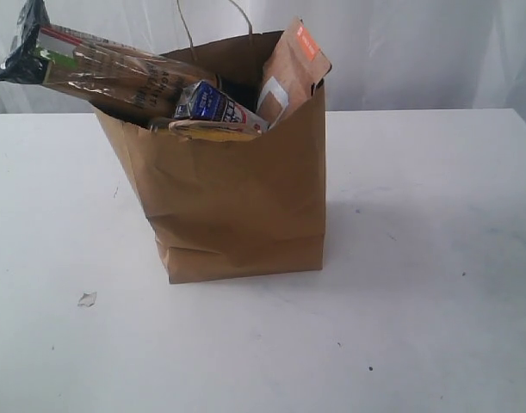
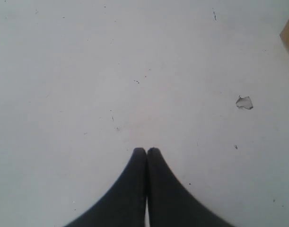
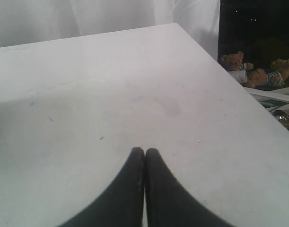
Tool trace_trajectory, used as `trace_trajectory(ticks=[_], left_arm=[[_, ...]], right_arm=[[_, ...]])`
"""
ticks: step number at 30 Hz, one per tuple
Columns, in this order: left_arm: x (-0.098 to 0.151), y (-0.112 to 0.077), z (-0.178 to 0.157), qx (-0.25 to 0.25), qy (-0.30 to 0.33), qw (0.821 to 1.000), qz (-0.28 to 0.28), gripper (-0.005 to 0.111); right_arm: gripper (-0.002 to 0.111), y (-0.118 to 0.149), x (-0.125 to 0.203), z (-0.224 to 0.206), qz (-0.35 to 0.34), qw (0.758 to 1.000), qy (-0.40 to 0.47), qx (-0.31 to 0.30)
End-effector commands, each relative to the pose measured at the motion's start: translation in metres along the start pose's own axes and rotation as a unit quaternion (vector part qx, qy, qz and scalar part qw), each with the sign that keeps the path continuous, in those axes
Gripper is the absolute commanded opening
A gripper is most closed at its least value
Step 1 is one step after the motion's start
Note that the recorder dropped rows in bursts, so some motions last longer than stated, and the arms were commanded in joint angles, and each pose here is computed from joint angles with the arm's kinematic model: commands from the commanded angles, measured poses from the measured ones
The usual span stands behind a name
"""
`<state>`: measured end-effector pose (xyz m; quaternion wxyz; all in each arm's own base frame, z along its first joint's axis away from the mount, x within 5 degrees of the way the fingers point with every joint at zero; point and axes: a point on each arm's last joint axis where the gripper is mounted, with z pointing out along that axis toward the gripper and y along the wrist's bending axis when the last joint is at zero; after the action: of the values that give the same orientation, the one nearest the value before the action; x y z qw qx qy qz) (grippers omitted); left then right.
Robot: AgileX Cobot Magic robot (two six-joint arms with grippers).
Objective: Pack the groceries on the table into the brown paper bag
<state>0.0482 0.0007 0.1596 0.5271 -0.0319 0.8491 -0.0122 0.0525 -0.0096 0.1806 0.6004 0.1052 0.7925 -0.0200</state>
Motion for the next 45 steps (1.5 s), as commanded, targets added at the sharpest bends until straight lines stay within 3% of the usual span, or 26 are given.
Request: trace_trajectory(ticks=[1, 45], left_arm=[[0.0052, -0.0004, 0.0004, 0.004, 0.021, 1.0, -0.008, 0.0], [0.005, -0.0004, 0.0004, 0.004, 0.02, 1.0, -0.008, 0.0]], right_arm=[[0.0, -0.0004, -0.0001, -0.0003, -0.009, 1.0, -0.004, 0.002], [0.0, 0.0024, -0.0002, -0.0003, -0.016, 1.0, -0.004, -0.023]])
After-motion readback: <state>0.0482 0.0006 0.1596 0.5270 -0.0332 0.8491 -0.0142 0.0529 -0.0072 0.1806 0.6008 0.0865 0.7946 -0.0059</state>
